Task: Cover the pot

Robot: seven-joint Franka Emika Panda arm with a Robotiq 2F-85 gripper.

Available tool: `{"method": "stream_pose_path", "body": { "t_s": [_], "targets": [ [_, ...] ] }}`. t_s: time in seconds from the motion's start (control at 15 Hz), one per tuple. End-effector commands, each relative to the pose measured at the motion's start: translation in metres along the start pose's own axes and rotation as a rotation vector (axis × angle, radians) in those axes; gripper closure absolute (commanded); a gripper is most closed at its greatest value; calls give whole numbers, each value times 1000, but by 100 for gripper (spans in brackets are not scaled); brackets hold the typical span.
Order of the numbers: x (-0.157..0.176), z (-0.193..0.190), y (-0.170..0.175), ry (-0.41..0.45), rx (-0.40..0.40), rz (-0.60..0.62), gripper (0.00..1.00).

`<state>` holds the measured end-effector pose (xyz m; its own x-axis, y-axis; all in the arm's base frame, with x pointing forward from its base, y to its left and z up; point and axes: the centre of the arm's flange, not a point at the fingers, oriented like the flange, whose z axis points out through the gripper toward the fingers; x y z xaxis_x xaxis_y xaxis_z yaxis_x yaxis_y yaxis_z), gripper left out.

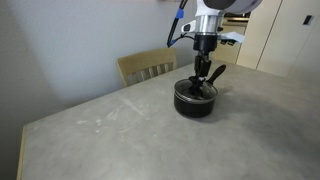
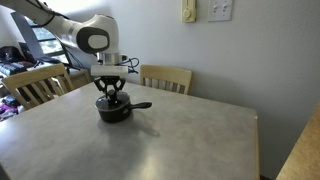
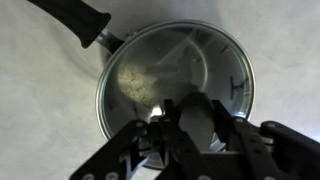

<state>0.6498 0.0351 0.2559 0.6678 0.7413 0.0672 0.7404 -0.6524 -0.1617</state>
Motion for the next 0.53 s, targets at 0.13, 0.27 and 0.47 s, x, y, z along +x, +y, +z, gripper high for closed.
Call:
{"method": "stream_pose_path", "body": {
  "t_s": [0.13,0.27,0.47],
  "targets": [
    [-3,-6,-6,8,17,7,14],
    [-3,-7,-7,10,14,7,2],
    [-2,-13,-8,15,7,0,0]
  ]
}}
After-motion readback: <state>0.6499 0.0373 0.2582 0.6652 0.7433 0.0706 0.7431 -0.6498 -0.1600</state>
